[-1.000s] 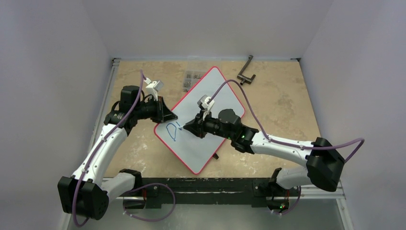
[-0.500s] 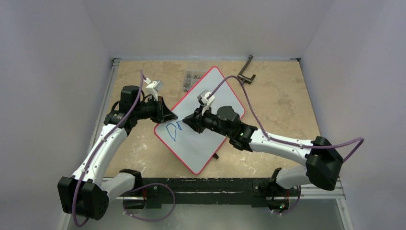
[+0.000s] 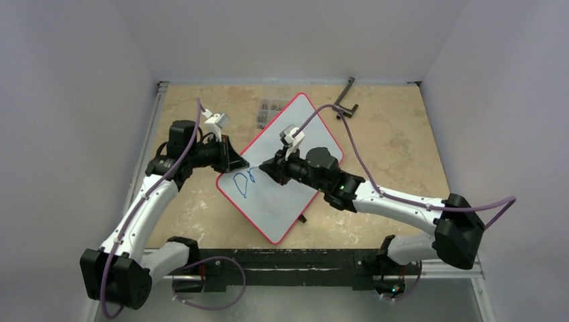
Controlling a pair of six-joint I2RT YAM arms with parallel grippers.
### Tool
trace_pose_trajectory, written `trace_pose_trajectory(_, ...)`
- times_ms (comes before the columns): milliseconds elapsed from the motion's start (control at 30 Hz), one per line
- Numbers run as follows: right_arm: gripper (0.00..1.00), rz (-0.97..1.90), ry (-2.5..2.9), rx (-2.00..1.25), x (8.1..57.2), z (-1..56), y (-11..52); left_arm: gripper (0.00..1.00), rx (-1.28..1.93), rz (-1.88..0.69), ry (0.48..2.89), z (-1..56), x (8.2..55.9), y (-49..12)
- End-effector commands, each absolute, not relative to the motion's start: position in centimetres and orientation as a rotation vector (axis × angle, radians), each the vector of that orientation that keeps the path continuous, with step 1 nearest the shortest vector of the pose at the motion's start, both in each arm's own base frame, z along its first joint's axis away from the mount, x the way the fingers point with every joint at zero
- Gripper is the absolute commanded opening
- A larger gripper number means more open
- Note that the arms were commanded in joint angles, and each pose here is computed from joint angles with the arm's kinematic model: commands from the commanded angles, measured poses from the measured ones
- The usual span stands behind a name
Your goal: Write a sentence on the whiteboard
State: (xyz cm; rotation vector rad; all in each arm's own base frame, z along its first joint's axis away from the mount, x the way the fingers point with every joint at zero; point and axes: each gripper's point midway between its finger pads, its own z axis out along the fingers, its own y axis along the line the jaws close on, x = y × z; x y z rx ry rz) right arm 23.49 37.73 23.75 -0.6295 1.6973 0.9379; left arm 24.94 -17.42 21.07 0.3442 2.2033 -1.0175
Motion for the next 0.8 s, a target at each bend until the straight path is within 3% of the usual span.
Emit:
trace_pose_trajectory(0, 0.0, 0.927, 1.626, -0.576, 23.7, 26.9, 36.5, 0.0, 0.448, -0.772, 2.211, 18.9, 26.0, -15.3)
trace_pose_trajectory(767, 0.0, 0.924, 1.681, -0.572, 23.9, 24.1, 37.0, 0.0, 0.447, -0.769, 2.208, 19.0, 25.9, -15.3)
